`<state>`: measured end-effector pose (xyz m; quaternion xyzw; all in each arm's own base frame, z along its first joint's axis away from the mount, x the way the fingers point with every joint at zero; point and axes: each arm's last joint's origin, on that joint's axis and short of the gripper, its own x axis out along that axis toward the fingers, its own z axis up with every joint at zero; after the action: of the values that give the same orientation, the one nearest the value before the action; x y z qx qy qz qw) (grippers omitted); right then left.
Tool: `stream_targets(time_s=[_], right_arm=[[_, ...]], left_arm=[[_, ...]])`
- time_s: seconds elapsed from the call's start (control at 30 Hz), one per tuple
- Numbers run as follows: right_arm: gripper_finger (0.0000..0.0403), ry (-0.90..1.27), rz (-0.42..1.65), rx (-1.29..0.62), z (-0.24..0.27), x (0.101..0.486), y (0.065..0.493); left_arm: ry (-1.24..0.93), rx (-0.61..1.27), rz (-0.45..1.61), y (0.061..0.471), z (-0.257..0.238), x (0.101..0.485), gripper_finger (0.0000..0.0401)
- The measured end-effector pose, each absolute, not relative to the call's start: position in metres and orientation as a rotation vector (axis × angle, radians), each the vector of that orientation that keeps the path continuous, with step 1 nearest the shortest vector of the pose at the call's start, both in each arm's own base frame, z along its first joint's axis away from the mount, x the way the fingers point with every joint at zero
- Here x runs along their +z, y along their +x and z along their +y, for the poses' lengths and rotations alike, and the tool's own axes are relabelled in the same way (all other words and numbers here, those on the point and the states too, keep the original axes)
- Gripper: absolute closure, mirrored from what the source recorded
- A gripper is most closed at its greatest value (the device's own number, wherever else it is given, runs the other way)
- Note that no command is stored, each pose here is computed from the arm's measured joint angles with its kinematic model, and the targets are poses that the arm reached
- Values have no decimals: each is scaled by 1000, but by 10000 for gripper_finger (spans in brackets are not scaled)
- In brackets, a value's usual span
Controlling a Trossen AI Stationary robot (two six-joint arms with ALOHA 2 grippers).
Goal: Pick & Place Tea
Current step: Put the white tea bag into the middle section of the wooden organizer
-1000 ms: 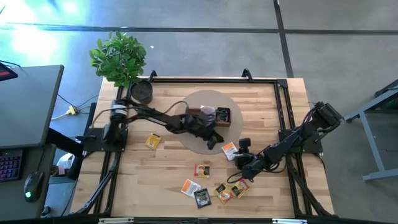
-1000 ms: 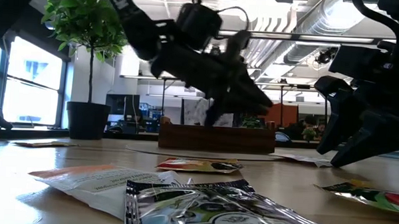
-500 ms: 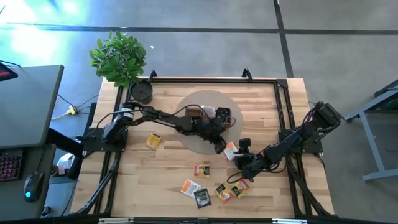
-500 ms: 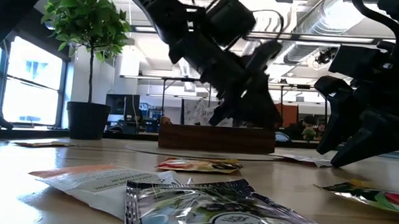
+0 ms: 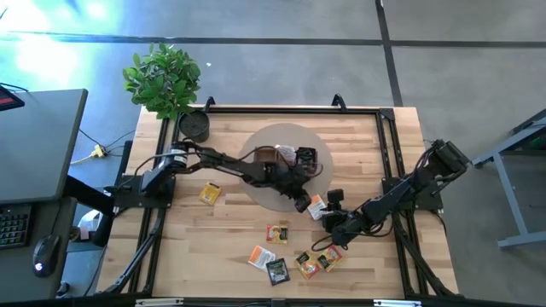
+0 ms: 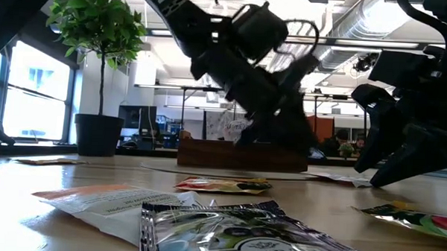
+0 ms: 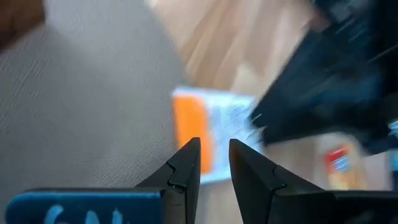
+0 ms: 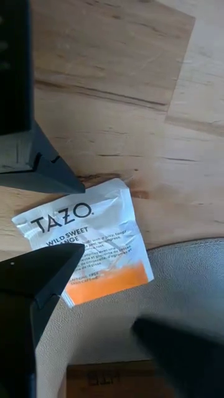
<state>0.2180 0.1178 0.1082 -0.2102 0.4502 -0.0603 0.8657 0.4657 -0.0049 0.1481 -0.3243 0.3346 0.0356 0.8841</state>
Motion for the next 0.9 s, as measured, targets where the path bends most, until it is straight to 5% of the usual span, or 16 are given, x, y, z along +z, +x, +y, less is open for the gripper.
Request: stream_targets(time_s=[0.9], right_arm=[[265,-525,970,-123,103,109,226]], left_arm=[[-759,-57,741,470,-6,135,318]])
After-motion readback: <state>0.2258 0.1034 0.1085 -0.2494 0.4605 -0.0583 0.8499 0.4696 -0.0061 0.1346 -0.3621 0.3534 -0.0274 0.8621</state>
